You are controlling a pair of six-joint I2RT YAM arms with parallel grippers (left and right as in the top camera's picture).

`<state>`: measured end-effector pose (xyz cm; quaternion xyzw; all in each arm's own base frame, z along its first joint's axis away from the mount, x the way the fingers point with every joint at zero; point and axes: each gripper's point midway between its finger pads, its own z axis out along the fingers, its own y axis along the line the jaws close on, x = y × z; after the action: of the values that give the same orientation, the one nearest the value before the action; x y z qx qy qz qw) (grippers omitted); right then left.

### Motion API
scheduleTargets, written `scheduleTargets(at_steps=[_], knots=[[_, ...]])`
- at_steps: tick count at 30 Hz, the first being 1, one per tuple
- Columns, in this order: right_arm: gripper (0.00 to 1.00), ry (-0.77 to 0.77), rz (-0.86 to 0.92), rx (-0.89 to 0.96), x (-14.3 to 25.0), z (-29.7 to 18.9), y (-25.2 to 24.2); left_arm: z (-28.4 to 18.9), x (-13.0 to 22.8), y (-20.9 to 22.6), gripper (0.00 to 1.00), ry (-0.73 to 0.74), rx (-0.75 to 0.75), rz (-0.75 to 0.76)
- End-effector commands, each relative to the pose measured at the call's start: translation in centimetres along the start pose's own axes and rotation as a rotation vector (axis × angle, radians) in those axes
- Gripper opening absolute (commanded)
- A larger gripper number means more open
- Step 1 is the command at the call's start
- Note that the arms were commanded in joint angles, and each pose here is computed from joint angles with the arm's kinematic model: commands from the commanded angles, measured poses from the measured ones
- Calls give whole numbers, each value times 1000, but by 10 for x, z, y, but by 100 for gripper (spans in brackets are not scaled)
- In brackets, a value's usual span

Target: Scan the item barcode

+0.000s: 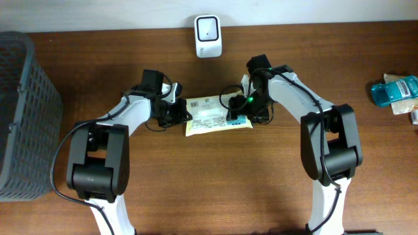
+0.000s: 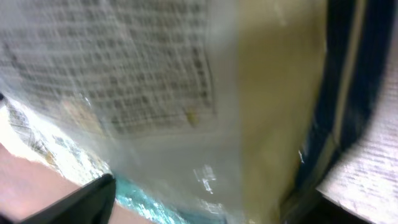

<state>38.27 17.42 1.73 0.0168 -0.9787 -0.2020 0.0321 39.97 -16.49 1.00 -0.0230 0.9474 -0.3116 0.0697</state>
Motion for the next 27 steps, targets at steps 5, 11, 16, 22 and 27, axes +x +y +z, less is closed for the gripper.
scheduleTargets(at_steps=[5, 11, 16, 22, 27], knots=[[99, -57, 17, 67, -23, -75, -12, -67, -42, 12, 0, -137, -159, 24], [98, -88, -3, 82, -28, -127, -14, -165, -74, 7, 0, -378, -470, 182], [98, -88, -2, 90, -28, -127, -15, -261, -86, 2, 0, -597, -757, 254], [98, -90, -2, 100, -29, -128, -17, -329, -80, -8, 0, -669, -975, 382], [99, -88, -1, 100, -28, -128, -17, -317, -71, 14, 0, -530, -1156, 394]])
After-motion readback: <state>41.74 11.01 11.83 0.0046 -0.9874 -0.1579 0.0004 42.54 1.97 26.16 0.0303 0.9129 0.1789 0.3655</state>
